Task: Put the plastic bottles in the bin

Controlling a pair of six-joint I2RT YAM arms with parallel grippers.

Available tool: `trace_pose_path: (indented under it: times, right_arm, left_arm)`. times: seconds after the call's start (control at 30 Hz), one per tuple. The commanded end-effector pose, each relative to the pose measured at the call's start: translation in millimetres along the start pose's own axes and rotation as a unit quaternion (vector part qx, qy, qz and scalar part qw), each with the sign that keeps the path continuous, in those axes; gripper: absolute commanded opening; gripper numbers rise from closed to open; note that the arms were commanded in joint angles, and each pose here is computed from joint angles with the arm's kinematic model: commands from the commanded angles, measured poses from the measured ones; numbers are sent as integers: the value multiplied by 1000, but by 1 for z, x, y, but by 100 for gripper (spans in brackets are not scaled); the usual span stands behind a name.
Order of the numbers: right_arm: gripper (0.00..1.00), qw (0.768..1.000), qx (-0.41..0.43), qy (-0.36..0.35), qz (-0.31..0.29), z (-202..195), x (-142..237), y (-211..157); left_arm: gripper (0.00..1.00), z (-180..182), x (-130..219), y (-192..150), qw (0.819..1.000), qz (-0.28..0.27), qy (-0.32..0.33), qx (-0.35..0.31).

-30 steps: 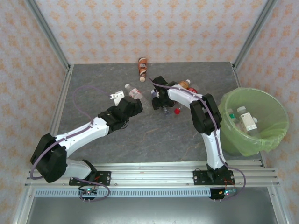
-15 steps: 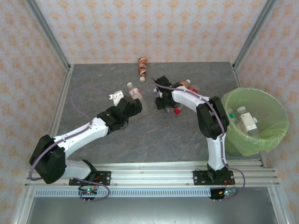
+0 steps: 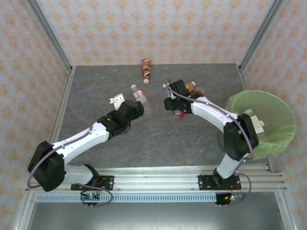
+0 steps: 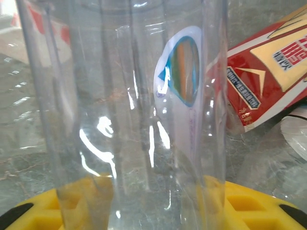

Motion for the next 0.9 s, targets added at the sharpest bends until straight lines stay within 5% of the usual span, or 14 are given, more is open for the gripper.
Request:
trace_pose_path:
  times: [0.0, 0.6, 0.87]
  right_arm:
    - [42, 997, -11, 15, -70, 3, 23, 15]
    - [37, 971, -12, 88, -220, 9, 119, 34]
    - [35, 973, -25, 68, -221, 3, 119, 27]
  left_arm:
    - [100, 5, 0, 3, 1000, -7, 5, 18]
    - [100, -10, -11, -5, 999, 29, -28, 25]
    - [100, -12, -14, -5, 999, 34, -24, 16]
Point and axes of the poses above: each hand's point on the last joint's axis, 136 mm out from that joint toward the fingers, its own x axis back along the fingers, its own z axis along the line the jaws close on, y = z × x, the point moved 7 cm from there along x, back along the fingers, and after that the axes turned 2 degrees about x, right-handed, at the moved point
